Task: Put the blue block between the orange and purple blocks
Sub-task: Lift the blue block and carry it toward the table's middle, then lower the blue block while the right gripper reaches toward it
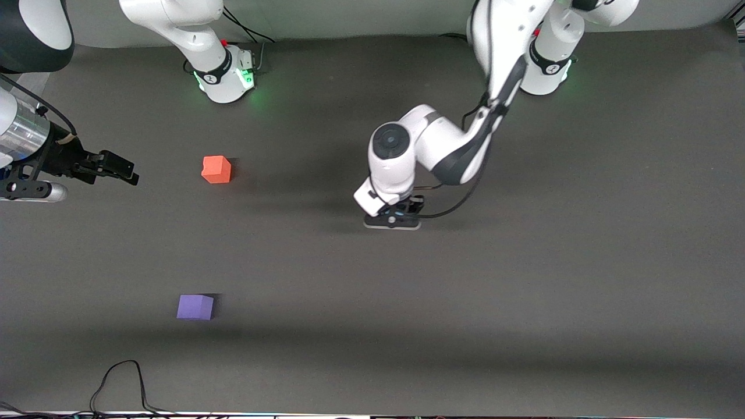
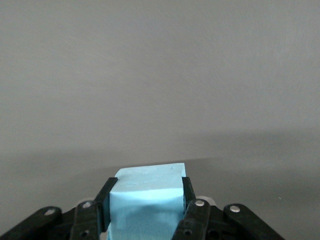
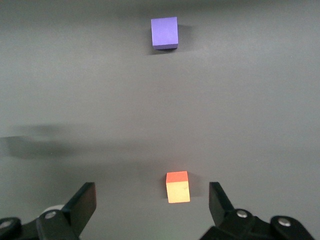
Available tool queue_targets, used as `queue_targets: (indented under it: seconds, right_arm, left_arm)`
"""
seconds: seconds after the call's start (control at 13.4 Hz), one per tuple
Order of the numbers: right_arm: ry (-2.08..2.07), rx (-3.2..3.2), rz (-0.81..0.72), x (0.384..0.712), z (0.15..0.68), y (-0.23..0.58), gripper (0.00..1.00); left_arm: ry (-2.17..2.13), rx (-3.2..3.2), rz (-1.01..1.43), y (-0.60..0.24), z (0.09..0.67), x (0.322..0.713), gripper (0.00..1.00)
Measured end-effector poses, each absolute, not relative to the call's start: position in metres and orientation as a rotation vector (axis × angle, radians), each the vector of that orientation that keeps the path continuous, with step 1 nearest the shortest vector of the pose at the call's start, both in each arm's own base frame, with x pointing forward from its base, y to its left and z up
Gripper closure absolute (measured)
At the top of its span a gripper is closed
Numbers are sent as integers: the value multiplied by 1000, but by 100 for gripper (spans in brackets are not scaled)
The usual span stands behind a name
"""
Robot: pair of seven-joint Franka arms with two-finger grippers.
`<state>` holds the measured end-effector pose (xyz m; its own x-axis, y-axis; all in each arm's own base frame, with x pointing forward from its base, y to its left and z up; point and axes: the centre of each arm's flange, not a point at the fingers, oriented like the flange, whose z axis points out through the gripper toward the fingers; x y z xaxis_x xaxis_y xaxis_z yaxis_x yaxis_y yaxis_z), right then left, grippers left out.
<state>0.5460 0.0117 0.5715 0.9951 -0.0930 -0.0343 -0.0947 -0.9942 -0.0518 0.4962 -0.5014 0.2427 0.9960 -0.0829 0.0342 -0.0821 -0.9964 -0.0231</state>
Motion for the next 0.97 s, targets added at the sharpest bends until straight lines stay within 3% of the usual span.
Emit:
queue_targets:
  seconds: [0.15,0.37,0.45,0.67,0.97]
  right_arm:
    - [134,-3083,26,547,579,16,0]
    - [111,-3075,0,546,588,25,0]
    - [96,-3067,3,545,588,37,0]
    - [52,-3065,18,542,583,95,0]
    - [31,-3059,-1,538,562,183,0]
  left_arm:
    - [154,-3100,-28,-510,207,487,44]
    - [182,-3092,-45,-516,205,484,44]
    - [186,-3090,-46,-517,204,483,37]
    - [183,-3088,-50,-517,205,485,4]
    - [91,-3075,-6,-480,285,530,0]
